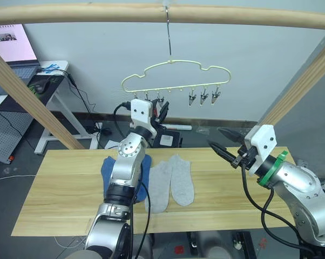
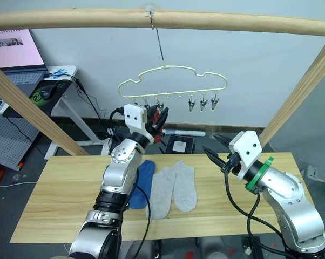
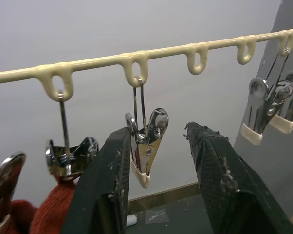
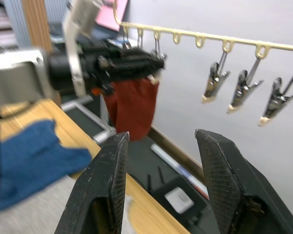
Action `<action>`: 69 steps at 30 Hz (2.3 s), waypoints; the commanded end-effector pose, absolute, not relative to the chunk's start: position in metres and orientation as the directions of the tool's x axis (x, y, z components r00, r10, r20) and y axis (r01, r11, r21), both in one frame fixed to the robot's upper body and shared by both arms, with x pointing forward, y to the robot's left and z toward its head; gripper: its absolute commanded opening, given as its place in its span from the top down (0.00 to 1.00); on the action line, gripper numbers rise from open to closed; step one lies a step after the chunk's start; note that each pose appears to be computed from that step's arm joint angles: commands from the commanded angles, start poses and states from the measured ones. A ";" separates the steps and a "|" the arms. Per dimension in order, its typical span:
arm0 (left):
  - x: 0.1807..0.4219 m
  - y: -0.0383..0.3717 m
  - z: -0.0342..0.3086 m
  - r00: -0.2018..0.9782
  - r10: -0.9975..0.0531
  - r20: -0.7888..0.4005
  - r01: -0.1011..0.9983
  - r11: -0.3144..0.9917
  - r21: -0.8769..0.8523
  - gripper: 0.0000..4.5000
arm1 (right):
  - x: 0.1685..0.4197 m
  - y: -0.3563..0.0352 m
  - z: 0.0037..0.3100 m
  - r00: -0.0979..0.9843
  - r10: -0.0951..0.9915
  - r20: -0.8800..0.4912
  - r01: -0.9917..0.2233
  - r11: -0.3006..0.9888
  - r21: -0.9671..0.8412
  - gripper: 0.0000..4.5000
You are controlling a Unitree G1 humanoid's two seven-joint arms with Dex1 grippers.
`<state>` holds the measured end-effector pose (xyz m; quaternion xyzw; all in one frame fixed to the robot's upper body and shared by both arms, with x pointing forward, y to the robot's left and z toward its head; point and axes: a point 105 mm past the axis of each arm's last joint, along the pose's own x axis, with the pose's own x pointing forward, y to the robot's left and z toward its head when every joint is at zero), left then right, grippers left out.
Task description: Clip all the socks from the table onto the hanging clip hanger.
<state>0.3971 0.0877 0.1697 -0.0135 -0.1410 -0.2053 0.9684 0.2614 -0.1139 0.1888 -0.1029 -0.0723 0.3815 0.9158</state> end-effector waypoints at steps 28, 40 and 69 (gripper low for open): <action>0.400 0.090 0.194 0.884 -0.316 0.344 0.329 0.944 0.024 0.69 | 0.250 -0.107 0.201 0.589 0.807 0.043 -0.767 0.575 -0.285 0.50; 0.398 0.092 0.192 0.888 -0.314 0.337 0.324 0.946 0.029 1.00 | 0.251 -0.106 0.199 0.597 0.801 0.042 -0.761 0.582 -0.288 0.50; 0.379 0.116 0.211 0.853 -0.443 0.277 0.439 0.895 0.079 1.00 | 0.341 -0.030 0.040 0.804 0.492 -0.332 -0.558 0.818 -0.141 0.00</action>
